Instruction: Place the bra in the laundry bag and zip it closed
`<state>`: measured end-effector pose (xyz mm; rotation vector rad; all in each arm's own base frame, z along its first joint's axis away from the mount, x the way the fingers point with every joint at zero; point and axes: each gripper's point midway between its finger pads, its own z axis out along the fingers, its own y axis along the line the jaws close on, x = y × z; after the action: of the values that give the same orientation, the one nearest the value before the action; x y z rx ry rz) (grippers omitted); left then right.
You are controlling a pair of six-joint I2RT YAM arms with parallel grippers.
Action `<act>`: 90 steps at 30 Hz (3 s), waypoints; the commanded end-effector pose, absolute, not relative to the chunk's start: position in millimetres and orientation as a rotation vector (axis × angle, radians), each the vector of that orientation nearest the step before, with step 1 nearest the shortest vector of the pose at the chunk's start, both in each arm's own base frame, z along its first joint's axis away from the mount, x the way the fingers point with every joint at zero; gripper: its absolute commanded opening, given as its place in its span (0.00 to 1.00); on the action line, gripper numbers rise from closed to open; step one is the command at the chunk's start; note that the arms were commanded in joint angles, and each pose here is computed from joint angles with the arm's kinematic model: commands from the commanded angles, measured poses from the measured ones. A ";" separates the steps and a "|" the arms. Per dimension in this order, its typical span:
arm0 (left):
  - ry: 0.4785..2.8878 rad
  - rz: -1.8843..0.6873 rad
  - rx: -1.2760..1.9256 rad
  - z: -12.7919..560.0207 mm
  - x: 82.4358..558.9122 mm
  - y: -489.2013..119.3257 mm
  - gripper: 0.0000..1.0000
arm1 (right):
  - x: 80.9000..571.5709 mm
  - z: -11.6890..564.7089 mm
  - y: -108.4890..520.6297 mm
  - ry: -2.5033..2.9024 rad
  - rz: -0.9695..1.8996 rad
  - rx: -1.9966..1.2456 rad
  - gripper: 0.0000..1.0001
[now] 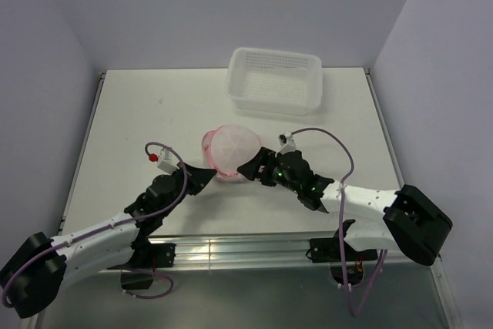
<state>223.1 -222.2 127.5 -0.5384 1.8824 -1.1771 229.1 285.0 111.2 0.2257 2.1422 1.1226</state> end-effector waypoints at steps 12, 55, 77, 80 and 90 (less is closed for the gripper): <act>1.828 -1.217 -0.537 136.7 220.0 -227.4 0.06 | 246.8 137.0 315.9 2.042 1.269 0.256 0.52; 1.998 -0.661 0.416 167.7 234.5 -297.2 0.43 | 249.7 141.2 317.3 1.964 1.166 0.068 0.00; 2.069 -0.526 0.448 143.3 234.9 -279.4 0.35 | 244.9 145.7 315.6 1.958 1.179 0.049 0.00; 2.061 -0.540 0.441 144.4 232.9 -277.7 0.32 | 245.0 145.2 314.9 1.958 1.176 0.051 0.00; 2.040 -0.527 0.424 147.9 239.1 -279.3 0.05 | 244.3 145.2 314.1 1.956 1.176 0.050 0.00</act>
<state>232.3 -277.5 133.6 0.4491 2.0928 -0.5268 240.3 310.2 118.9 0.0712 2.0406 1.1481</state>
